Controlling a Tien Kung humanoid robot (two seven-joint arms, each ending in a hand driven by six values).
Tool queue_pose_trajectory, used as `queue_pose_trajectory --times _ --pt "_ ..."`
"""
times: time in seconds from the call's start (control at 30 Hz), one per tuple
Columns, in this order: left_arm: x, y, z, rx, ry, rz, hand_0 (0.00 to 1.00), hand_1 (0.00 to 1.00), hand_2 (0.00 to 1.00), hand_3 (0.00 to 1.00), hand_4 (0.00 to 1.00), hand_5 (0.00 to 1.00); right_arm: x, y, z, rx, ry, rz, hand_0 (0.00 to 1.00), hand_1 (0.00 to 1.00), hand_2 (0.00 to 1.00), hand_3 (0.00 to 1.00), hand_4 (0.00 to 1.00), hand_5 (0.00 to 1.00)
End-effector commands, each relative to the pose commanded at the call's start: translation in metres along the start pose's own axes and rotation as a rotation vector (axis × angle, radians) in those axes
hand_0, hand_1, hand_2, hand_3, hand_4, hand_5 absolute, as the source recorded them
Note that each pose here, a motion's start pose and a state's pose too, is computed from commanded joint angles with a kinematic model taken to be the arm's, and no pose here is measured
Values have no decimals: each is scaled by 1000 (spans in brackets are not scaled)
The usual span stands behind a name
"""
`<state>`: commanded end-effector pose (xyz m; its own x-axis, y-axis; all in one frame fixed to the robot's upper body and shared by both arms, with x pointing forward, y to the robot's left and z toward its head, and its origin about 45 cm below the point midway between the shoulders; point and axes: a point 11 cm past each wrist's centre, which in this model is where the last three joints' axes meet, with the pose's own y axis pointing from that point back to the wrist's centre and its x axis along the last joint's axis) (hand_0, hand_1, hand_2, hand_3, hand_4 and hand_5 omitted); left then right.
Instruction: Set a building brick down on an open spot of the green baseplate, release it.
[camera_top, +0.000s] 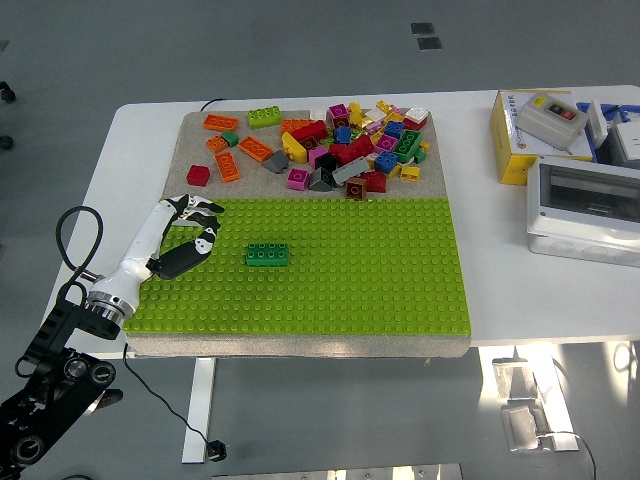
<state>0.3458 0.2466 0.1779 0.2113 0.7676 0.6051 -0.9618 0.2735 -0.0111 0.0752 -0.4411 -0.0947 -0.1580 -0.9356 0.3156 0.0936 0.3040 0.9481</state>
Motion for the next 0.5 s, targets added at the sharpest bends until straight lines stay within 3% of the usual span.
queue_pose_trajectory --times 0.2,0.23,0.4,0.43,0.5 --pt "-1 -3 -4 21 -37 -24 824 628 520 607 405 285 0 0 0 -1 -2 -1 682 629 608 693 481 998" --pt "-2 -4 -4 21 -54 -35 930 802 719 685 506 319 0 0 0 -1 -2 -1 681 629 608 695 482 998" --pt "-7 -20 3 6 -170 -98 930 802 719 685 506 319 -1 1 -3 2 2 -2 681 629 608 695 482 998" --pt "-7 -23 3 5 -188 -104 983 905 845 760 644 399 -1 1 -4 2 3 -2 681 629 608 694 481 998" --pt "-5 -30 3 16 -233 -118 983 905 845 760 644 399 -2 1 -5 3 5 -3 681 629 608 694 481 998"
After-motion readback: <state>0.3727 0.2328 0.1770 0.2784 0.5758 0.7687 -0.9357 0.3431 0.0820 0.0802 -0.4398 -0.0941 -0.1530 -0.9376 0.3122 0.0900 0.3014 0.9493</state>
